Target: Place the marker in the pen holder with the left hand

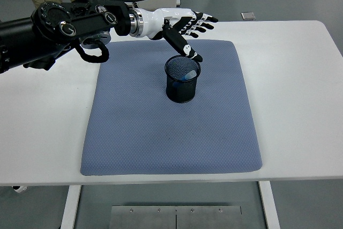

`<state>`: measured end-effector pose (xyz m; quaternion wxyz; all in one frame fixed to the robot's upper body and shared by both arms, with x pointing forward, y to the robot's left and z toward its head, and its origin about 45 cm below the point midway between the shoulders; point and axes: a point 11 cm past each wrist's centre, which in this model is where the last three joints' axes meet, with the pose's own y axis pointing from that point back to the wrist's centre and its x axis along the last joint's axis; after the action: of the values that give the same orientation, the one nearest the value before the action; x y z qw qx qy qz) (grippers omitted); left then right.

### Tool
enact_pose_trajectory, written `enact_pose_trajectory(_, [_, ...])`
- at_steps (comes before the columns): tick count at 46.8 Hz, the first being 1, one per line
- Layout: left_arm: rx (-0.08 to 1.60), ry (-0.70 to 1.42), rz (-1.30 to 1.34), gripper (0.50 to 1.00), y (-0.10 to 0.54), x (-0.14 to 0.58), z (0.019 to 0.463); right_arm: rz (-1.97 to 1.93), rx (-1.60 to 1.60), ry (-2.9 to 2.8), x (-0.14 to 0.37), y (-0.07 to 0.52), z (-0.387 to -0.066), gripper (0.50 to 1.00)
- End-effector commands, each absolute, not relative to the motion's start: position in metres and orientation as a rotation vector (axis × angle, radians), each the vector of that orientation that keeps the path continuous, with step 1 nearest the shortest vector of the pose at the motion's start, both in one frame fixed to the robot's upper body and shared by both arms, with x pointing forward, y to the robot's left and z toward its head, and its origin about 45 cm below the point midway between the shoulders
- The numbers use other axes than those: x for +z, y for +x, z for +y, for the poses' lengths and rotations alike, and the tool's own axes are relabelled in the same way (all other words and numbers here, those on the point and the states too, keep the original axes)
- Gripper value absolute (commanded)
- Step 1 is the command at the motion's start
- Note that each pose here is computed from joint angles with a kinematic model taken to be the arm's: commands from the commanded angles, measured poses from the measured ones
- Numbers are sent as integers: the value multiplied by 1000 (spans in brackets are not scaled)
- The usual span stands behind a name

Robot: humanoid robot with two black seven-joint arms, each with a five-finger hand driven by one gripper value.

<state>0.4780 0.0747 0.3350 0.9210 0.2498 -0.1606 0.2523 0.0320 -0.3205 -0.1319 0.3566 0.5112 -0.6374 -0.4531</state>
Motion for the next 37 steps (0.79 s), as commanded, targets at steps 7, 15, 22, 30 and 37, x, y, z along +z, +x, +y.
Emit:
enact_pose_trajectory(7, [560,501,-357,1000,485,348,81,-1646,-1170,1320,-132,32,-320,1000])
enact_pose_trajectory(15, [677,467,-400,1000,497,361,96,-1646,-1170,1320,-132,32,-320,1000])
enact_pose_trajectory(22, [708,477,-390,1000,499,350,103,-1646,-1170,1320,-132,32,-320,1000])
enact_pose_trajectory(30, [828,451,-331,1000,503,326,127,-1646,-1170,1320,-132,32,-320,1000])
enact_pose_trajectory(37, [990,314,-220,1000,510,323,156,-1646,-1170,1320,-132,32,-320,1000])
